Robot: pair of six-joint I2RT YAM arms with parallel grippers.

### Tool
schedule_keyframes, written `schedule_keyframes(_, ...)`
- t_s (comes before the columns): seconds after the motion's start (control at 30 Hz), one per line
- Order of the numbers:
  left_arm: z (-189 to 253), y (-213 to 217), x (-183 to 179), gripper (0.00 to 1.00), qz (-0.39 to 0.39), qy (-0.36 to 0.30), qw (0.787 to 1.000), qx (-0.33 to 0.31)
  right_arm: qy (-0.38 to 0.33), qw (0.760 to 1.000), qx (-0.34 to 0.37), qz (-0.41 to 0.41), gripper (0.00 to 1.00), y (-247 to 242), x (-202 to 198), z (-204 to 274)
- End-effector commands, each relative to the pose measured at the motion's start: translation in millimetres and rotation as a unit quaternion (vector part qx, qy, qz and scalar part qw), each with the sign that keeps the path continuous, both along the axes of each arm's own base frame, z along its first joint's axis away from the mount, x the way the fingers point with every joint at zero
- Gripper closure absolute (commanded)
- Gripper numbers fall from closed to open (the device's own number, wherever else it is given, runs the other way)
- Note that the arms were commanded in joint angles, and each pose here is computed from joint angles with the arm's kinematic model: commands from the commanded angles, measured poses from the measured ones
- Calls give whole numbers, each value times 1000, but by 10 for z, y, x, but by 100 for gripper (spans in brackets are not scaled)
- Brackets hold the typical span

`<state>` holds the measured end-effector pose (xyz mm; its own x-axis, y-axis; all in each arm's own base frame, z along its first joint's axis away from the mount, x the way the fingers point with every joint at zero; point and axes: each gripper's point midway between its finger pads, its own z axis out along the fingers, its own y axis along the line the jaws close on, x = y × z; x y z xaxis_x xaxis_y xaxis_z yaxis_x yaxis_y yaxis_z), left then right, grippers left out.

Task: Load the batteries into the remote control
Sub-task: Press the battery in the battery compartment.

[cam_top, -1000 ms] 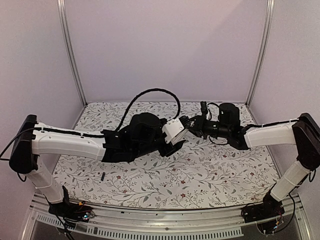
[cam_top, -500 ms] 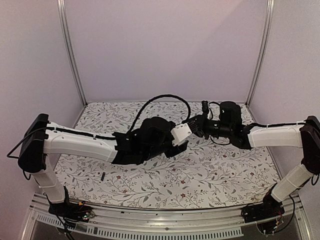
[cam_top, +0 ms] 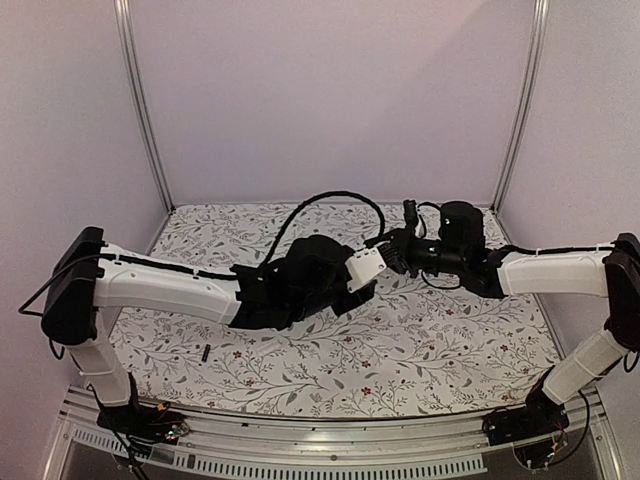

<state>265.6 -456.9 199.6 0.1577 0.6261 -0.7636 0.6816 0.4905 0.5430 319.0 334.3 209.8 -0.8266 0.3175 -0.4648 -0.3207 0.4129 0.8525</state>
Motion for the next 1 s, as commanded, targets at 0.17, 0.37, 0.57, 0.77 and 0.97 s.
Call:
schedule_keyframes(0.17, -56, -7, 91, 46, 15, 8, 1000, 4, -29, 999, 22, 8, 100, 58, -32, 309)
schedule_keyframes(0.37, -121, -14, 115, 49, 16, 20, 1000, 3, -31, 999, 25, 9, 100, 61, -43, 332)
schedule_keyframes(0.57, -166, -27, 115, 51, 15, 26, 1000, 8, -39, 999, 30, 8, 100, 46, -51, 392)
schedule_keyframes(0.77, -202, -60, 83, 57, 5, 36, 999, 8, -46, 998, 36, 9, 100, 39, -65, 442)
schedule_keyframes(0.97, -295, -81, 48, 56, -3, 56, 998, 13, -61, 997, 53, 13, 100, 37, -89, 546)
